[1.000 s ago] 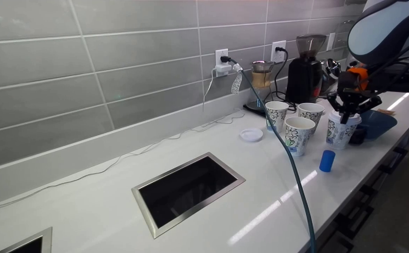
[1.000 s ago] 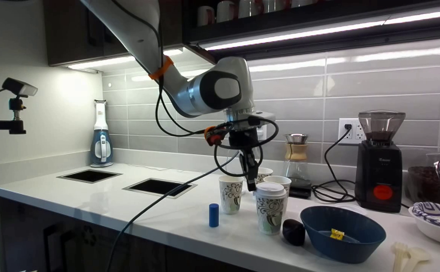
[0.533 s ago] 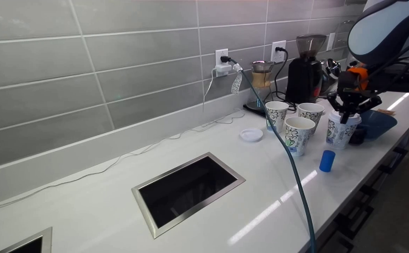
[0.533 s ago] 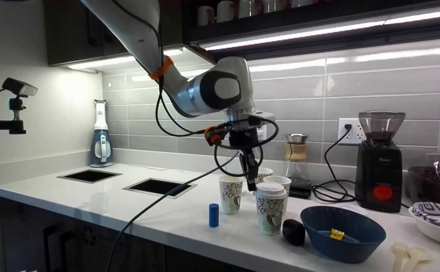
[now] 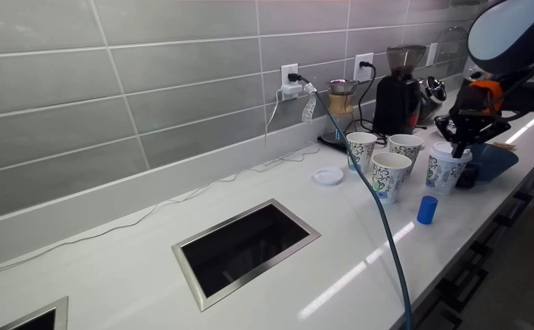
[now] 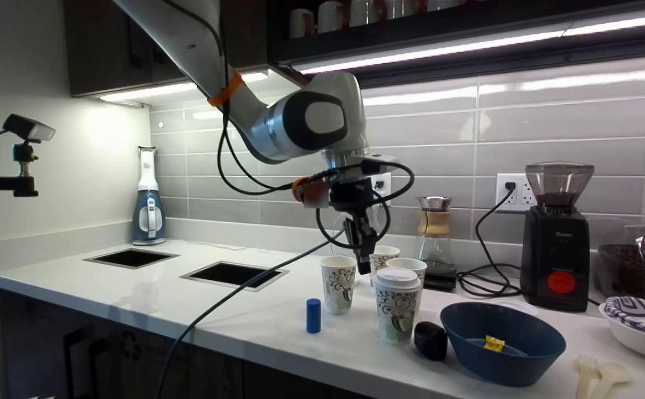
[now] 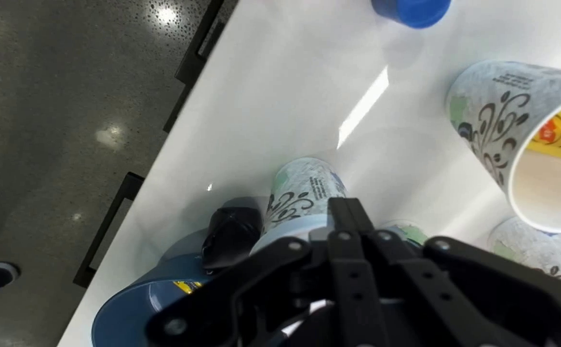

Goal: Tighten the lid on the coffee cup

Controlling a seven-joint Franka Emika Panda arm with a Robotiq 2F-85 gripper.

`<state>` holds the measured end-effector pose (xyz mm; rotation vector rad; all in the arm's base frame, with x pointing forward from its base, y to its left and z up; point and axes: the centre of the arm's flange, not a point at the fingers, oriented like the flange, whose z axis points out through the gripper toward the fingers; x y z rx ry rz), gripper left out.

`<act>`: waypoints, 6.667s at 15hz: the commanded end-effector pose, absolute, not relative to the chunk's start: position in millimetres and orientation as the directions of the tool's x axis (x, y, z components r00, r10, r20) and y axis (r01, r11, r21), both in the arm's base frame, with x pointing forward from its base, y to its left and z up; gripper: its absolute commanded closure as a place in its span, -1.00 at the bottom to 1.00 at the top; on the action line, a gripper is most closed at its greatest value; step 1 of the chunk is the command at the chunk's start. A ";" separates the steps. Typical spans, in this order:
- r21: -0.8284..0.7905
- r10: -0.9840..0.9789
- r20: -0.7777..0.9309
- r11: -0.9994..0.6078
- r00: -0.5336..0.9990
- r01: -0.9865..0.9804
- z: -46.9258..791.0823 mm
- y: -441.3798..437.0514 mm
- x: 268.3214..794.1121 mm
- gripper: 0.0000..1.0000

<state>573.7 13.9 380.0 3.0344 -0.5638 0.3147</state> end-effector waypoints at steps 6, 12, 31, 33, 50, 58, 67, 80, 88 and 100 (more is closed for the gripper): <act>0.011 -0.327 0.205 -0.942 0.923 -0.336 382.0 5.7 565.3 1.00; 0.023 -0.217 0.249 -0.973 0.944 -0.230 371.0 -18.7 576.3 1.00; 0.024 -0.027 0.243 -0.999 0.970 -0.034 350.0 -31.1 586.2 1.00; 0.023 -0.034 0.241 -0.999 0.970 -0.041 363.2 -36.2 579.8 1.00; 0.005 -0.032 0.239 -0.999 0.970 -0.034 386.5 -73.3 586.9 1.00; -0.042 -0.036 0.255 -0.999 0.966 -0.026 382.1 -78.7 618.9 1.00; -0.075 -0.042 0.234 -0.997 0.971 -0.025 367.4 -77.6 635.4 1.00; -0.092 -0.009 0.171 -0.996 0.985 0.007 343.2 -64.6 643.6 1.00; -0.027 0.022 0.218 -0.999 0.976 0.029 375.2 -76.1 631.7 1.00; -0.029 -0.016 0.259 -1.000 0.966 -0.008 405.3 -92.2 669.8 1.00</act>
